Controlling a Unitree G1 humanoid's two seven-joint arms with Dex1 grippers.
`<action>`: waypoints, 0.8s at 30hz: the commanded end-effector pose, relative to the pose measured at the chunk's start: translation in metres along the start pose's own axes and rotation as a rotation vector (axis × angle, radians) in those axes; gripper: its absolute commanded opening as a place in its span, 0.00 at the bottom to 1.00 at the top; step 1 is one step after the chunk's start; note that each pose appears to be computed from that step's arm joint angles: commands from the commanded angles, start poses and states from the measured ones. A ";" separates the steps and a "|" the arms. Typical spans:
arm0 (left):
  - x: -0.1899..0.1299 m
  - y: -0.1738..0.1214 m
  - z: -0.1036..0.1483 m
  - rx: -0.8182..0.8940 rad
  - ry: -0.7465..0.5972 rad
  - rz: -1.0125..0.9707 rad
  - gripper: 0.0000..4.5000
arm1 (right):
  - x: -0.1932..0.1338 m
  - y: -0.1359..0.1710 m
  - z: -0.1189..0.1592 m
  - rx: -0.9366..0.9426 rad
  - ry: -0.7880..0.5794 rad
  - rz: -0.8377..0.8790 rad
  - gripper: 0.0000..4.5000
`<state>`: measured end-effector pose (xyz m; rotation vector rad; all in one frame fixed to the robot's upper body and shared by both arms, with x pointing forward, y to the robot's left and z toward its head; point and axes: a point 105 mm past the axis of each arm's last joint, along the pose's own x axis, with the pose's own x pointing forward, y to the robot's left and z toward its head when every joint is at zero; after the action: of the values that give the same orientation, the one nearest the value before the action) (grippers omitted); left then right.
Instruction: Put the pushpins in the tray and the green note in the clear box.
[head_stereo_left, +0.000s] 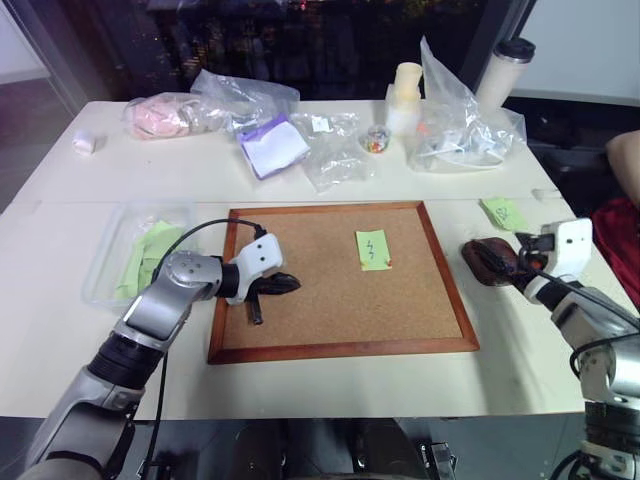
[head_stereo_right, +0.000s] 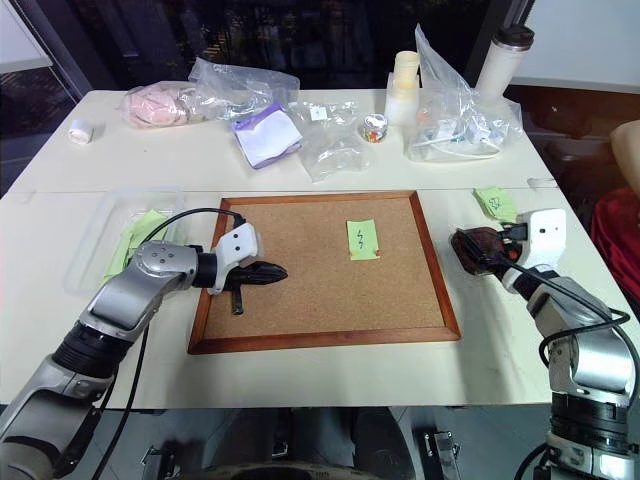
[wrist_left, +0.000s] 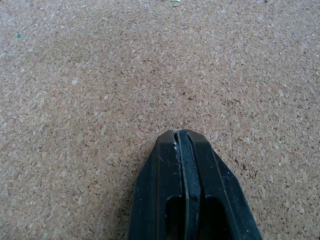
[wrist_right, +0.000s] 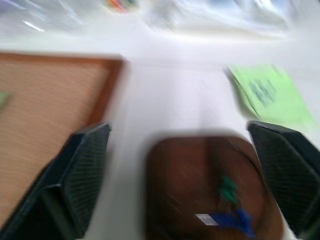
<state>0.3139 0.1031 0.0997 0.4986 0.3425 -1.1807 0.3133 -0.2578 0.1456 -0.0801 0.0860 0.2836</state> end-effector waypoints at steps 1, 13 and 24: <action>0.003 -0.005 -0.009 -0.014 0.030 -0.020 0.00 | 0.007 0.044 -0.005 -0.021 0.017 0.155 0.99; 0.004 -0.009 -0.008 -0.005 0.034 -0.034 0.00 | 0.036 0.090 -0.034 -0.013 0.034 0.251 0.99; 0.004 -0.013 -0.009 -0.011 0.034 -0.038 0.00 | 0.044 0.101 -0.038 -0.072 0.026 0.288 0.72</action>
<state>0.3111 0.1023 0.0994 0.5117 0.3438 -1.1803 0.3221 -0.1558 0.0864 -0.1210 0.1633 0.5646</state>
